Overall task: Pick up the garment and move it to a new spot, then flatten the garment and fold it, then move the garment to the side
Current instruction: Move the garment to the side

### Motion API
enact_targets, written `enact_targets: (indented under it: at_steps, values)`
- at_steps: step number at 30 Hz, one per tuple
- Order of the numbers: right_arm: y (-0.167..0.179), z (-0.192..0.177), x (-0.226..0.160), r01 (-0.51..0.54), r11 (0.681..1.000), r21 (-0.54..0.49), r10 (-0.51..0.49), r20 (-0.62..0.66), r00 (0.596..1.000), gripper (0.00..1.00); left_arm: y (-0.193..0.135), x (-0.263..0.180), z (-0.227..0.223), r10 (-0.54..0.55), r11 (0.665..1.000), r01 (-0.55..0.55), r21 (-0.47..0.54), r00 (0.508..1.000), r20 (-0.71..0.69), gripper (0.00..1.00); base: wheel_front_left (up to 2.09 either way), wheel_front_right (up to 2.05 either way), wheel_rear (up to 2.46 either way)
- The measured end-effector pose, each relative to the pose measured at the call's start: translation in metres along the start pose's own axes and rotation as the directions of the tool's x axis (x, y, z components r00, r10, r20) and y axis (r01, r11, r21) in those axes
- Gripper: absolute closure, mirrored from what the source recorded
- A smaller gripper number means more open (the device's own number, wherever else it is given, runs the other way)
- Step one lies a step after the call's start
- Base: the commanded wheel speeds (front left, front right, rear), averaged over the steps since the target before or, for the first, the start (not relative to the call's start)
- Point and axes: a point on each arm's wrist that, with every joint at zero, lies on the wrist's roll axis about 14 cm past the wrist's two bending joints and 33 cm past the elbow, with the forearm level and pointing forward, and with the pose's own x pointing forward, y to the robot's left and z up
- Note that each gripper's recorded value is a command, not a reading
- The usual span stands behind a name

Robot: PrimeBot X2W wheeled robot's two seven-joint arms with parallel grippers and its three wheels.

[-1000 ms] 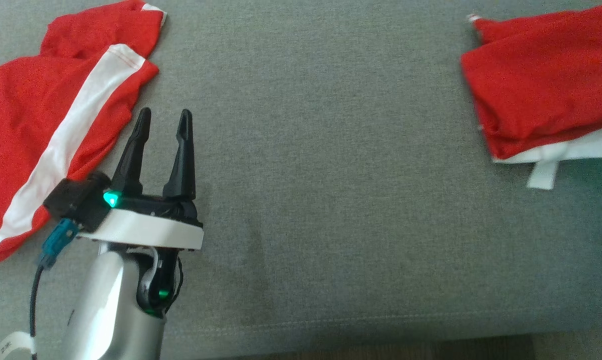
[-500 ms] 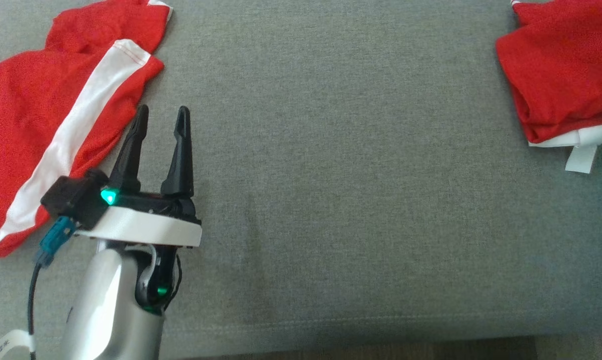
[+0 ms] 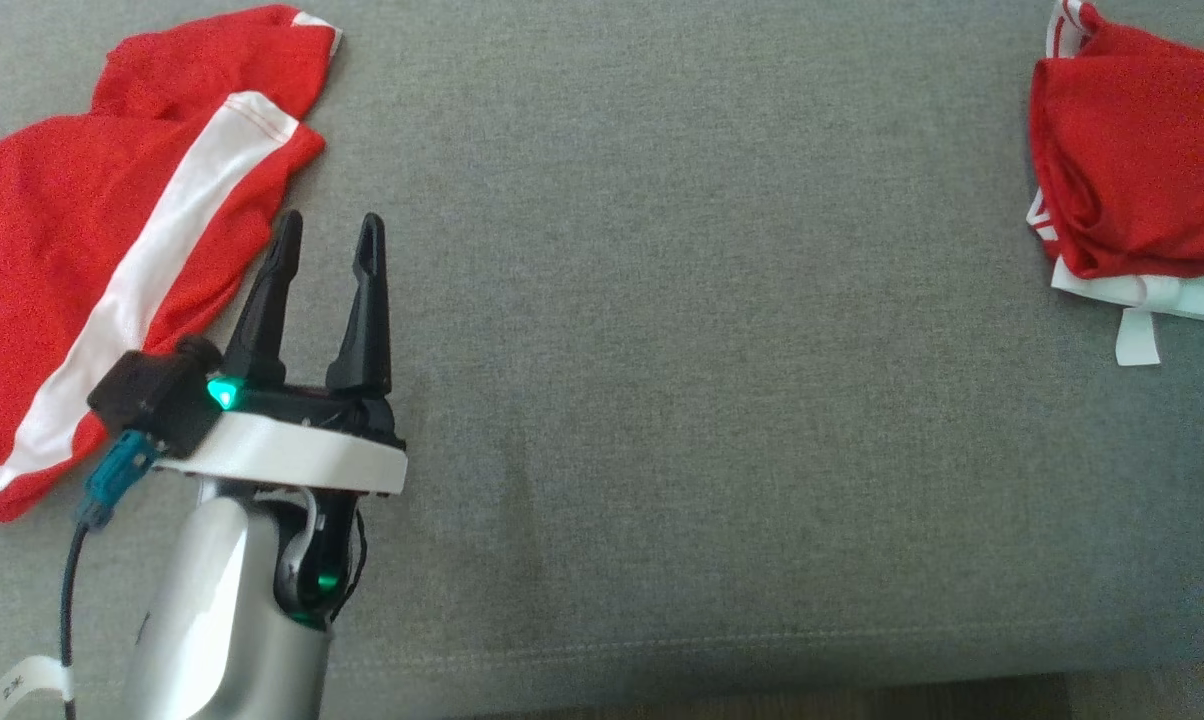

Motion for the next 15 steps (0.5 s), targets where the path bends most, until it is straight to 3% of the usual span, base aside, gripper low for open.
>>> enact_targets:
  at_steps: [8,15]
  values:
    - [0.034,0.048,-0.010,-0.053,0.992,0.112,0.035,0.156,0.987,0.00,-0.005,-0.007,0.021,-0.003,1.000,0.003,0.002,0.999,0.046,0.00,0.00,0.00,0.00]
    - [0.095,0.065,-0.050,-0.166,0.951,0.260,0.109,0.220,0.969,0.00,-0.009,-0.026,0.039,0.011,1.000,-0.011,0.006,0.997,0.080,0.00,0.00,0.00,0.00]
